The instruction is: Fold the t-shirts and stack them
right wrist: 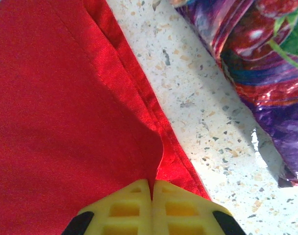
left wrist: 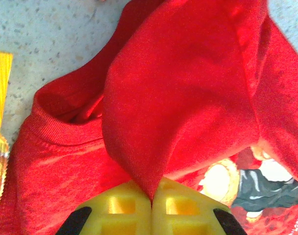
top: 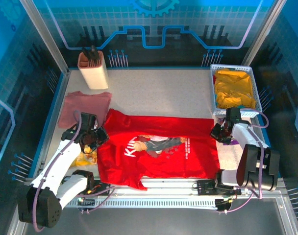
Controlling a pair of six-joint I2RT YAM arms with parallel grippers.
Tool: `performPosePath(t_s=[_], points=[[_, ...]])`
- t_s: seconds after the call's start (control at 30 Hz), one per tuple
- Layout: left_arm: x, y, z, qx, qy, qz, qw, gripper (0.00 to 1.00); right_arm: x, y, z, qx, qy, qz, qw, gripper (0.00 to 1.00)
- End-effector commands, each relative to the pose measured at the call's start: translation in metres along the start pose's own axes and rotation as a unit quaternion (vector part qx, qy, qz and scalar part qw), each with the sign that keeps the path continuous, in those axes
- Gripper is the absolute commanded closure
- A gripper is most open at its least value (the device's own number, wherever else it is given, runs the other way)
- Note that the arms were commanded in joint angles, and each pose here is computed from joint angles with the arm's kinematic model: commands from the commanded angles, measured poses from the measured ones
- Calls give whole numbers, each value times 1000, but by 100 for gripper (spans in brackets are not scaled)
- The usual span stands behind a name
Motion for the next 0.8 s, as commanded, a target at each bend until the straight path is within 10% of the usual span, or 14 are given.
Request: performPosePath(t_s=[0.0, 0.1, 0.23, 0.43, 0.77], points=[[-4, 11, -1, 20, 5, 14, 1000, 96, -6, -8, -5, -12, 15, -4, 1000, 99], [-5, 20, -3, 46, 7, 13, 999, 71, -7, -10, -5, -16, 16, -5, 1000, 91], [-2, 19, -1, 56, 8, 6, 998, 50, -5, -3, 2, 5, 12, -2, 1000, 48], [-3, -20, 15, 14, -23, -84, 996, 53, -1, 12, 19, 41, -5, 13, 999, 18], [-62, -59, -31, 66, 2, -267, 961, 65, -1, 29, 30, 90, -21, 27, 995, 6]])
Point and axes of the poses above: each hand's point on the last joint's axis, 136 mm out from that joint toward the fingers, its own z axis back along the fingers, its own y axis along the line the jaws close on, x = y × z, the point moved 1 cm from there along z, back along the fingers, and after that the axes turned 3 degrees about z, right-handed, at the moved point
